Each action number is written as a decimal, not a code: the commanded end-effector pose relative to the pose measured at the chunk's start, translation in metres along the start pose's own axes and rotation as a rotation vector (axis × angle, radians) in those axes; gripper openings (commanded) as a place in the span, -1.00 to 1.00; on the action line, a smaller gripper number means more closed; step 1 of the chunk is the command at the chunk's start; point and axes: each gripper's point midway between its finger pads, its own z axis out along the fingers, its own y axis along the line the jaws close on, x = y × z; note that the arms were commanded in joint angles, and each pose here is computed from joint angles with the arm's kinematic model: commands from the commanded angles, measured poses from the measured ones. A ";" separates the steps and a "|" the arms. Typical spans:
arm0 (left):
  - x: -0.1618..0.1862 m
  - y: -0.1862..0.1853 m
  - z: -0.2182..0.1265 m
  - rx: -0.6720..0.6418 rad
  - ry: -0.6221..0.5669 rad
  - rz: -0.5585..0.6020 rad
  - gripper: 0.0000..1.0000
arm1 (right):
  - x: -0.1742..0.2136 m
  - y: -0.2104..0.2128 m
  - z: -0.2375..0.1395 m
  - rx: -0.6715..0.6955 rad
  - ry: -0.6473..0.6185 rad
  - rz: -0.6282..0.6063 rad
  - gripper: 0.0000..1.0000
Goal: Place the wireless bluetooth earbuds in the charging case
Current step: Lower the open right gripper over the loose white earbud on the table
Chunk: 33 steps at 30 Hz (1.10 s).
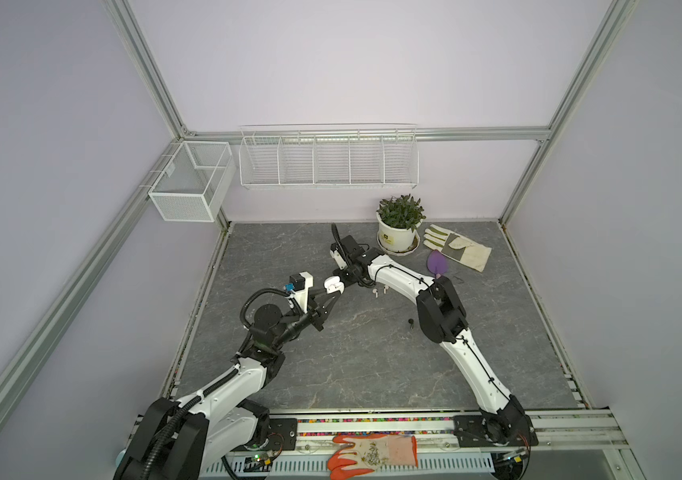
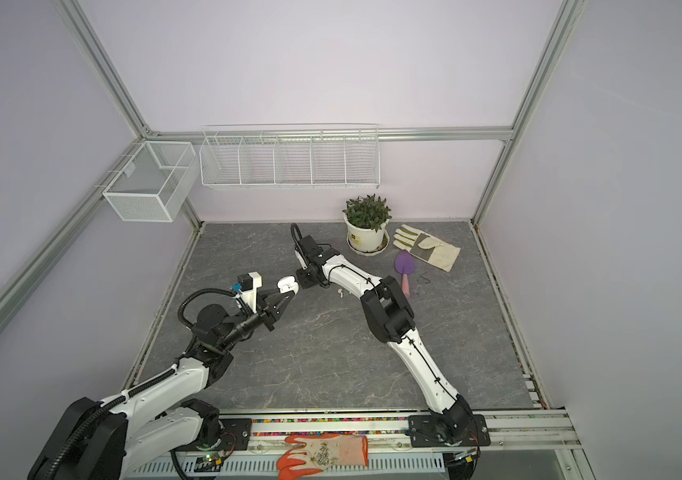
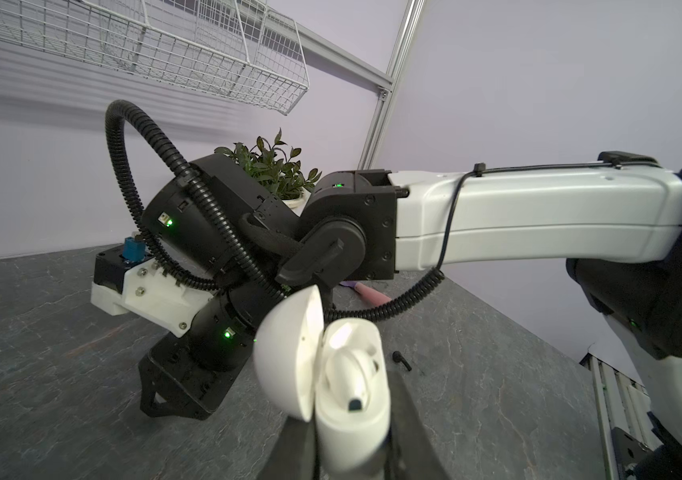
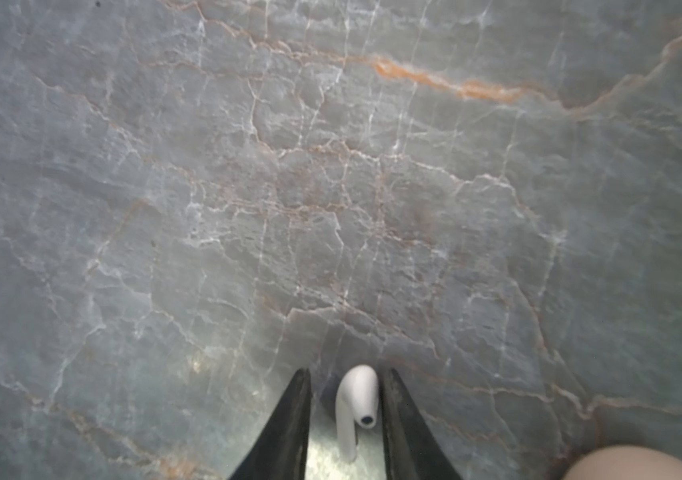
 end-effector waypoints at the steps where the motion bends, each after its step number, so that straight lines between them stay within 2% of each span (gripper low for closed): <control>1: -0.004 -0.003 -0.002 0.010 -0.012 0.012 -1.00 | 0.016 -0.006 0.012 0.036 0.052 -0.018 -0.37; 10: -0.008 -0.005 -0.005 0.011 -0.020 0.014 -1.00 | 0.015 -0.004 0.013 0.050 0.053 -0.024 -0.46; 33: -0.002 -0.011 -0.024 -0.015 -0.019 -0.056 -1.00 | 0.035 0.014 -0.027 0.052 0.045 0.002 -0.64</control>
